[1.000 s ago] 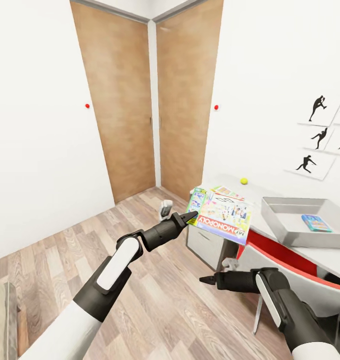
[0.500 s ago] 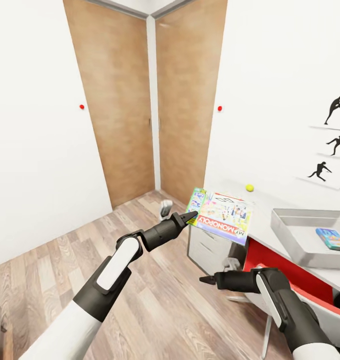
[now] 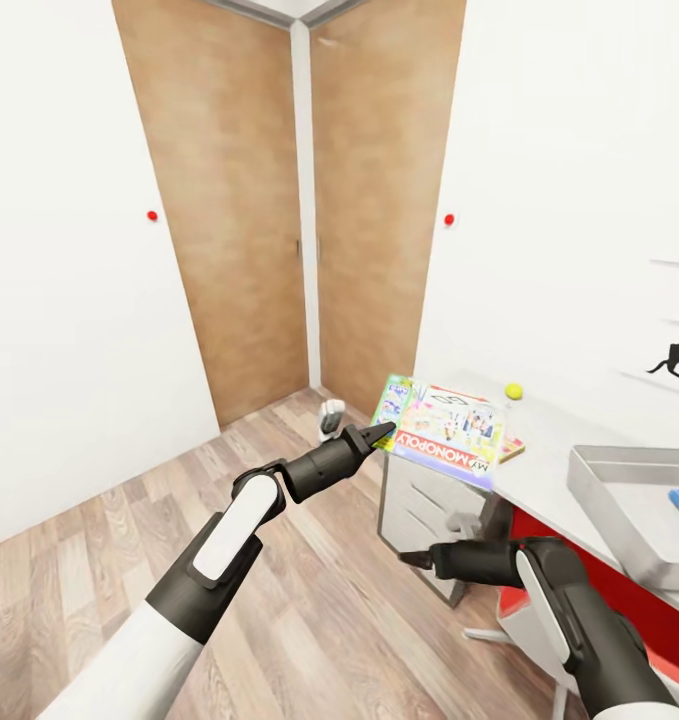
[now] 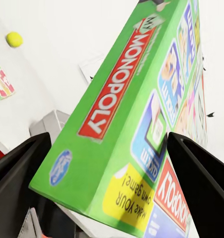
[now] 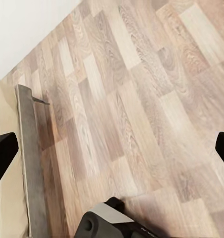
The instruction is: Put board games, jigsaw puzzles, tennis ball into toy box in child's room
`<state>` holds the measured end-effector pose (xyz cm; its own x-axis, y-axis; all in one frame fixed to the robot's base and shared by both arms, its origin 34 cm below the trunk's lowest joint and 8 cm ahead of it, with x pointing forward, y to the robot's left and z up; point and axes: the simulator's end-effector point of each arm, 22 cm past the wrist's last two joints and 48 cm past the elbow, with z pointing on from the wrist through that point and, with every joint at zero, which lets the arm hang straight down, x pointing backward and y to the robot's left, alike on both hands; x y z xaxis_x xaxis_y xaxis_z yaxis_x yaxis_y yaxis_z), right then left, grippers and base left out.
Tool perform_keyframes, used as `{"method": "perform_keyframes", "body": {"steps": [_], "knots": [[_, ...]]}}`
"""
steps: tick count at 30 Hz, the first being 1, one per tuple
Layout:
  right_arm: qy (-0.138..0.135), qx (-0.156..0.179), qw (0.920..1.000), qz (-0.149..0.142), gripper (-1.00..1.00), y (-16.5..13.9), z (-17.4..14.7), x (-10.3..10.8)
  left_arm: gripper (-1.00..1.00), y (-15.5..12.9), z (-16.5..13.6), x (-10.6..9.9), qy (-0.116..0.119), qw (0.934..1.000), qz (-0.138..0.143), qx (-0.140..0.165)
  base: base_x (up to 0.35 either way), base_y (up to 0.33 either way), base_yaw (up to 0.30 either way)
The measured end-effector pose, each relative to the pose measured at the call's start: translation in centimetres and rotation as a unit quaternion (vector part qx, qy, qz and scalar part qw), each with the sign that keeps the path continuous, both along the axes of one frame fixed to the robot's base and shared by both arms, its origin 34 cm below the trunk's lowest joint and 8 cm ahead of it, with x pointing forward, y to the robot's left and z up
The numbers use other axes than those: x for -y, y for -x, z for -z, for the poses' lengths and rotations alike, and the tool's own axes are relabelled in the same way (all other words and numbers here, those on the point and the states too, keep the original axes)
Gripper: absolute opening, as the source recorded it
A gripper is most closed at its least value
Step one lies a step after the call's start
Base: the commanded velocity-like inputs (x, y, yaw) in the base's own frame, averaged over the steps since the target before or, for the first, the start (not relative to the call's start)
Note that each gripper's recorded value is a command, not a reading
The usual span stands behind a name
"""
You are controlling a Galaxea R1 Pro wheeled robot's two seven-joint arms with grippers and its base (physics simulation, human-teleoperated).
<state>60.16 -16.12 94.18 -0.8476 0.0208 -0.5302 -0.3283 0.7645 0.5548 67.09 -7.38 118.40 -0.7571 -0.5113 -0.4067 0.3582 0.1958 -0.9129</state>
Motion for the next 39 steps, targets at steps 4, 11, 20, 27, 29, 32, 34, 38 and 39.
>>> {"method": "perform_keyframes", "body": {"steps": [4, 11, 20, 27, 29, 32, 34, 38, 39], "knots": [[0.006, 0.023, 0.9997, -0.002, 1.0, 0.7, -1.2, 0.4, -1.0, 0.1, -0.4, 0.0, 0.003, 1.0, 0.001, 0.004, 0.327, 0.128, 0.0], [0.01, 0.041, 0.999, 0.009, 1.0, 2.6, -3.8, 1.5, -1.0, 0.2, -1.0, -0.1, 0.006, 0.9999, 0.001, 0.01, 0.315, 0.167, -0.066], [0.011, 0.042, 0.999, 0.013, 1.0, 3.0, -4.5, 1.8, -1.0, 0.2, -1.1, -0.1, 0.007, 0.9999, 0.002, 0.011, 0.295, 0.219, -0.059], [0.011, 0.055, 0.9981, 0.025, 1.0, 2.6, -5.5, 2.7, -1.0, 0.2, -1.2, -0.1, 0.008, 0.9999, 0.003, 0.012, 0.242, 0.2, -0.099], [0.011, 0.058, 0.9977, 0.034, 1.0, 2.3, -5.8, 3.4, -1.0, 0.3, -1.2, -0.1, 0.01, 0.9999, 0.003, 0.012, 0.119, 0.099, -0.209], [0.01, 0.064, 0.9963, 0.056, 1.0, 1.8, -6.3, 5.2, -1.0, 0.4, -1.7, 0.0, 0.013, 0.9998, 0.005, 0.016, 0.04, 0.033, -0.261], [0.008, 0.067, 0.9956, 0.065, 1.0, 1.7, -6.7, 6.3, -1.0, 0.4, -1.8, 0.0, 0.014, 0.9997, 0.005, 0.018, 0.022, 0.019, -0.273], [-0.005, 0.074, 0.9951, 0.066, 1.0, 1.7, -7.6, 7.5, -1.0, 0.5, -1.9, 0.0, 0.015, 0.9997, 0.006, 0.019, 0.015, 0.012, -0.278], [-0.011, 0.076, 0.9951, 0.063, 1.0, 1.8, -7.9, 7.7, -1.0, 0.5, -1.9, 0.0, 0.015, 0.9997, 0.006, 0.019, 0.008, 0.007, -0.282]]}}
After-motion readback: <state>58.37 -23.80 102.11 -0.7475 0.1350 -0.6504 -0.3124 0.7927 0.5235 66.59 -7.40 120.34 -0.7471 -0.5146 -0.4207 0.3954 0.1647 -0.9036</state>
